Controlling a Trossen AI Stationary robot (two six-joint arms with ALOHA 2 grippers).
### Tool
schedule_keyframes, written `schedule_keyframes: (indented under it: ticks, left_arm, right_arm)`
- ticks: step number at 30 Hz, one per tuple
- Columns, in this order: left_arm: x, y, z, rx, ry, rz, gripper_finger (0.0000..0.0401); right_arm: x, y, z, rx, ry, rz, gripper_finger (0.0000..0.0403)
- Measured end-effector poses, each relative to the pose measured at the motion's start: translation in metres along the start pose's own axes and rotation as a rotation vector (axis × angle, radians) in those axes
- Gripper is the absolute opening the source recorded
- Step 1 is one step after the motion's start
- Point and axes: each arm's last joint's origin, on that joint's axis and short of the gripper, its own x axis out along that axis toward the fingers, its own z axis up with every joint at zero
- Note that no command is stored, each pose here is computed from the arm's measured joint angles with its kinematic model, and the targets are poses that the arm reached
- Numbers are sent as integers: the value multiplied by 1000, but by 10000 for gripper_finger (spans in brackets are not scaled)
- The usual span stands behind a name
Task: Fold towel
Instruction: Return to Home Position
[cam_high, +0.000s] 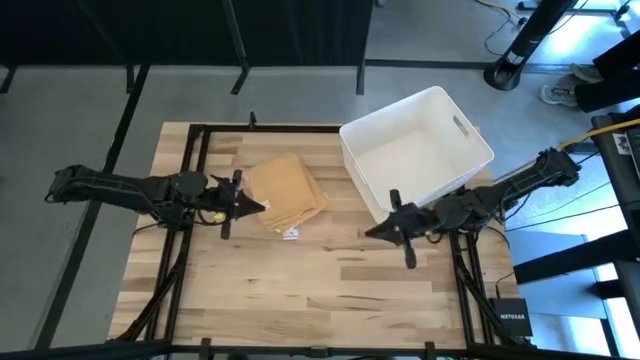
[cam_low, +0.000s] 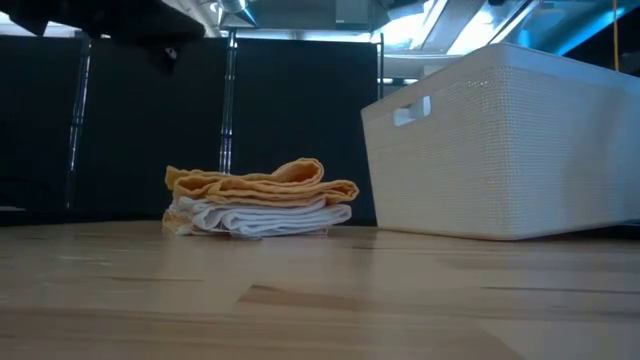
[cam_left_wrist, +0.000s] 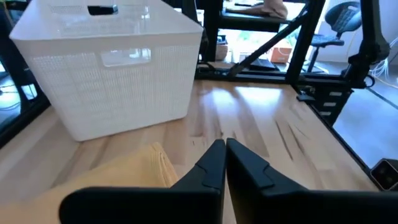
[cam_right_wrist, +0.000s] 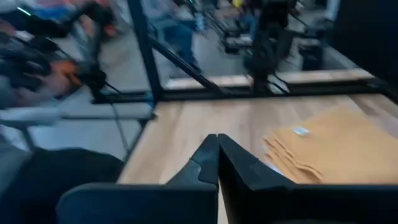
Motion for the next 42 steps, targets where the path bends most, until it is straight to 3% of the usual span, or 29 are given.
schedule_keyframes:
  ticks: [3,6,8,13,16,19,24,26,35,42]
  left_arm:
    - [-1,0,-3,-22,10,1,4]
    - [0,0,-3,-45,11,1,4]
    - [0,0,-3,-56,12,1,4]
    - [0,1,-3,-64,8,3,4]
    - [0,1,-3,-68,8,11,4]
    - [0,1,-3,-79,7,34,4]
    - [0,2,-3,-79,6,56,4]
    - [0,2,-3,-79,8,57,4]
    - [0,2,-3,-63,9,57,4]
    - [0,2,-4,-55,17,58,4]
  right_arm:
    - [-9,-3,-15,21,-75,118,10]
    - [-20,0,-27,58,-139,308,7]
    - [-27,0,-41,85,-120,357,4]
    - [-29,-4,-85,174,-4,306,5]
    - [-29,-6,-98,196,-30,319,3]
    - [-29,-9,-105,147,-49,291,4]
    - [-26,-21,-105,1,-109,61,2]
    - [-26,-24,-103,-32,-137,26,2]
    - [-23,-36,-96,-7,-152,217,1]
    - [-44,-49,-107,0,-259,205,1]
